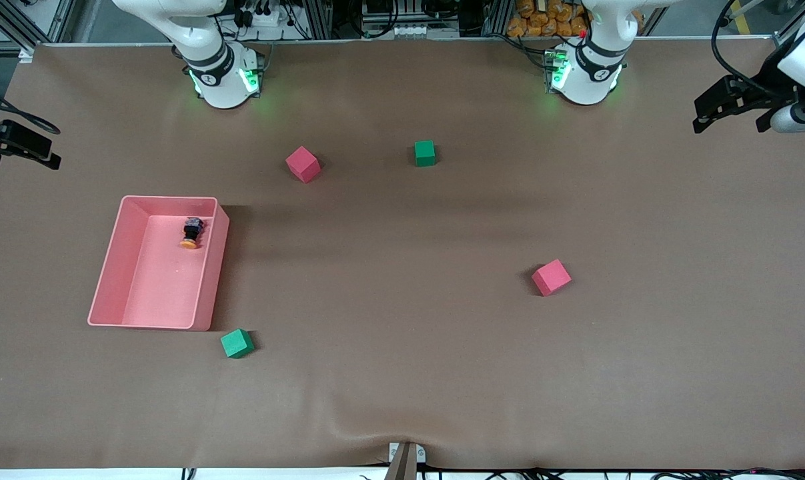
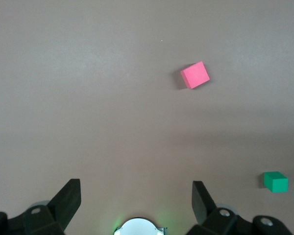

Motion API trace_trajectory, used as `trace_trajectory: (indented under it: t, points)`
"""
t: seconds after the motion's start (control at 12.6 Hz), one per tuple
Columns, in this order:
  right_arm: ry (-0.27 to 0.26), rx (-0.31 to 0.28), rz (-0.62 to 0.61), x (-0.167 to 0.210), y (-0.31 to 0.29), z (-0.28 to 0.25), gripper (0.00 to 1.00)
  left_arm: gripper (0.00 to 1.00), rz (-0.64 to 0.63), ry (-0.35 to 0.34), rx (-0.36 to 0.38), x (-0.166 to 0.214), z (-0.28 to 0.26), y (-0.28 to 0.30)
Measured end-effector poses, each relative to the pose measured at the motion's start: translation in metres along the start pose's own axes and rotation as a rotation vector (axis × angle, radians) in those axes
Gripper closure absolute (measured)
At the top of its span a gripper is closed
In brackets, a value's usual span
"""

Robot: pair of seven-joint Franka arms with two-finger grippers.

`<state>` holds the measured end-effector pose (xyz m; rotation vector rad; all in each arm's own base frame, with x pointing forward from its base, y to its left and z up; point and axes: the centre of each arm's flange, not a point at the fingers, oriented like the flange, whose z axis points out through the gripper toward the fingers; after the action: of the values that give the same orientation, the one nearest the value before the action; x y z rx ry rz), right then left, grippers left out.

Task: Place and upright button with both arms
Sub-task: 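Reach the right gripper over the button in the pink tray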

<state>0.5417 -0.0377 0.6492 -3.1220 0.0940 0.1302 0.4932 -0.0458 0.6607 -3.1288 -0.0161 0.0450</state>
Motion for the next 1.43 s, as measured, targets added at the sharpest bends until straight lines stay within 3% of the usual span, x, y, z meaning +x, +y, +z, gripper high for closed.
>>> trace_trajectory:
  t: [0.48, 0.79, 1.11, 1.43]
  points:
    - [-0.007, 0.000, 0.000, 0.000, 0.000, 0.002, 0.00, 0.00, -0.008, 0.024, 0.018, 0.008, -0.010, -0.007]
    - [-0.078, 0.001, 0.001, 0.002, 0.000, 0.034, 0.00, 0.00, -0.002, -0.012, 0.015, 0.022, 0.008, -0.005]
    - [-0.120, 0.001, 0.004, 0.016, 0.002, 0.110, 0.00, 0.00, -0.034, 0.007, 0.012, 0.028, 0.000, -0.024]
    - [-0.099, -0.017, -0.002, 0.021, 0.003, 0.215, 0.00, 0.00, 0.006, -0.002, 0.019, 0.035, 0.005, -0.037]
